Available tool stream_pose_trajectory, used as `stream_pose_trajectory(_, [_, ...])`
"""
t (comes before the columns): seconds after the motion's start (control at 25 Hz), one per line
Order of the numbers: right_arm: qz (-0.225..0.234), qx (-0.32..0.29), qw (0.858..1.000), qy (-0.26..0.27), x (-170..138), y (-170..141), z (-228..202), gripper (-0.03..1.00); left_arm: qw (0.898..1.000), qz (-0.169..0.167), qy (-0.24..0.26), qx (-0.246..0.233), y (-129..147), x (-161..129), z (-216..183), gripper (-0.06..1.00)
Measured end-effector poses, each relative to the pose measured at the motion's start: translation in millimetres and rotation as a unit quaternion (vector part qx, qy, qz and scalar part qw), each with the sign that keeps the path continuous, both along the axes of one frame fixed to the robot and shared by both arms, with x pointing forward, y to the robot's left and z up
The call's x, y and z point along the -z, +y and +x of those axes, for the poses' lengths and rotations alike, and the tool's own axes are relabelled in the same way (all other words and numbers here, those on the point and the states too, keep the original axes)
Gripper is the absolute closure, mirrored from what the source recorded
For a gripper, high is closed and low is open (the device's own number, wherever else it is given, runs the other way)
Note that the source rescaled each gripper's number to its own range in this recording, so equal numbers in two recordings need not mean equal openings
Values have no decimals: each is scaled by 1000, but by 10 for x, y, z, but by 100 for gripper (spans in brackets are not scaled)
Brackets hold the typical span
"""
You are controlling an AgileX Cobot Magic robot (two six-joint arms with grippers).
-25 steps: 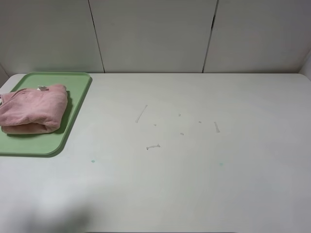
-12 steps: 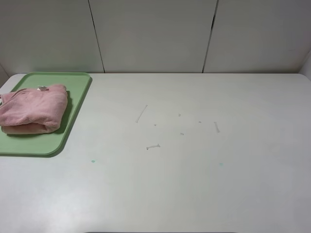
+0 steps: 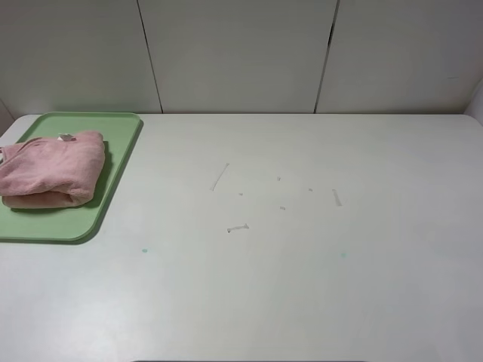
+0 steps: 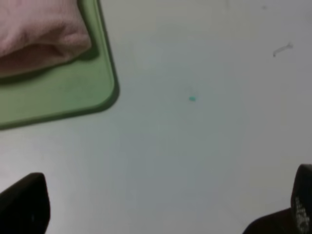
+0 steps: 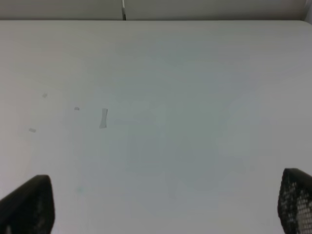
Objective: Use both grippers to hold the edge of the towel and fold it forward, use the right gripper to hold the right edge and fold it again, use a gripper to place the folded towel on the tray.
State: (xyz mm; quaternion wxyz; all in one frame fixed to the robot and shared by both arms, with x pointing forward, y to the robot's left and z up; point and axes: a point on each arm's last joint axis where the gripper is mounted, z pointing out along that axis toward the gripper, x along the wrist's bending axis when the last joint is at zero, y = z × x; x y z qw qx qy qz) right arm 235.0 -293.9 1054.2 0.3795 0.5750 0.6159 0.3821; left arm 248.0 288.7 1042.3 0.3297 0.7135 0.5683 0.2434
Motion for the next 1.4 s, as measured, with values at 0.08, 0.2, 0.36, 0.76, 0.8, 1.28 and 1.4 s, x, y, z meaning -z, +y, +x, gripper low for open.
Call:
stream_pose_trajectory(0.08, [0,0,1000,0,0,0,0,-3,1000,0,-21,2,6,1,-63,-5])
stream_pose_trajectory(0.2, [0,0,1000,0,0,0,0,-3,998,-2,-63,7,17,2,-183,-5])
stream_pose_trajectory(0.36, [0,0,1000,0,0,0,0,-3,997,1,-72,36,22,5,-214,-5])
stream_pose_trajectory(0.76, [0,0,1000,0,0,0,0,-3,993,-2,-74,89,34,6,-228,-5])
stream_pose_trajectory(0.8, [0,0,1000,0,0,0,0,-3,993,-2,-74,89,34,6,-228,-5])
stream_pose_trajectory(1.28, [0,0,1000,0,0,0,0,-3,993,-2,-74,89,34,6,-228,-5])
stream_pose_trajectory(1.4, [0,0,1000,0,0,0,0,-3,993,-2,-74,89,34,6,-228,-5])
